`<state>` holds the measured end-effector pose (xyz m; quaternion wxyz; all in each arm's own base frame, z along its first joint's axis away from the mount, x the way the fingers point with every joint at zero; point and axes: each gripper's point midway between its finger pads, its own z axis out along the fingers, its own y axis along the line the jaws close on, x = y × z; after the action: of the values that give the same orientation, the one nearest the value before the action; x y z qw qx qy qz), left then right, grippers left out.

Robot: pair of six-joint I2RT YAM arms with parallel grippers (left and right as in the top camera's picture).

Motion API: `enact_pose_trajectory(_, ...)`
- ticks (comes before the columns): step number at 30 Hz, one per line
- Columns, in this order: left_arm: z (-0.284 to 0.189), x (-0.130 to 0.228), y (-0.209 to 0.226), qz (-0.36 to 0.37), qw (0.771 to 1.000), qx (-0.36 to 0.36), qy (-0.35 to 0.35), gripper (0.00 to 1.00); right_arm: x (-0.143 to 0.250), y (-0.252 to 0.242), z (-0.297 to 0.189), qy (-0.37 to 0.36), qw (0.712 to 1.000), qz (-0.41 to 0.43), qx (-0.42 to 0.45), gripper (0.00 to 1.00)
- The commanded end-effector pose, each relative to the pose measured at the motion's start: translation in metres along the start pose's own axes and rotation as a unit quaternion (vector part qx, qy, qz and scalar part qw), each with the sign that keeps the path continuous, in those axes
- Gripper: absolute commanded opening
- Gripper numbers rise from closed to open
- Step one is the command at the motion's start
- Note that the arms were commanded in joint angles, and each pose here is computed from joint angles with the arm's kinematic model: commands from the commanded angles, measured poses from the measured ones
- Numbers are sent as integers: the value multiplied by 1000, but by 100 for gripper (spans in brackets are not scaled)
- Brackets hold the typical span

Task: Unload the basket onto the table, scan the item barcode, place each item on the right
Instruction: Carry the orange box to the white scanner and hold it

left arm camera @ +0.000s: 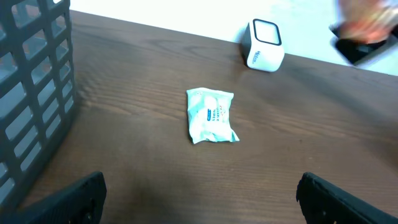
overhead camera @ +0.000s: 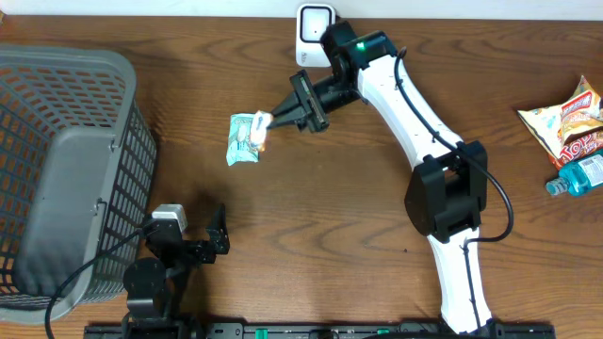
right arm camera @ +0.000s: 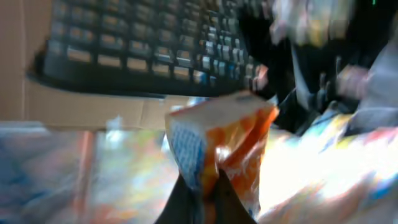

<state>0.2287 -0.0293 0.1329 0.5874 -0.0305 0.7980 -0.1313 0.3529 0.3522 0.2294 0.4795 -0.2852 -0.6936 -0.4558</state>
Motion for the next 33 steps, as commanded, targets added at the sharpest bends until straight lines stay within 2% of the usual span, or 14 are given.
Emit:
enact_pose_trajectory(1, 2, 12, 0, -8, 1000, 3, 18, 98, -28, 0, -2, -78, 968, -238, 32, 1)
enact_pose_trajectory(5, 2, 12, 0, -8, 1000, 3, 18, 98, -52, -6, -7, -136, 921, -355, 83, 1)
enact_pose_trajectory(8, 2, 12, 0, -8, 1000, 3, 18, 98, -78, -11, -18, -203, 902, -359, 129, 1)
enact_pose_trajectory(11, 2, 12, 0, -8, 1000, 3, 18, 98, -107, -14, -37, -284, 870, -360, 182, 1)
enact_pose_trajectory(14, 2, 12, 0, -8, 1000, 3, 18, 98, -125, 3, -56, -348, 835, -382, 189, 1)
enact_pose_trajectory(17, 2, 12, 0, -8, 1000, 3, 18, 98, -130, 48, -74, -392, 796, -440, 137, 1)
enact_pose_trajectory(25, 2, 12, 0, -8, 1000, 3, 18, 98, -143, 131, -141, -483, 750, -452, -25, 1)
enact_pose_trajectory(30, 2, 12, 0, -8, 1000, 3, 18, 98, -165, 172, -172, -508, 718, -458, -128, 1)
enact_pose_trajectory(33, 2, 12, 0, -8, 1000, 3, 18, 98, -187, 181, -184, -530, 701, -450, -162, 1)
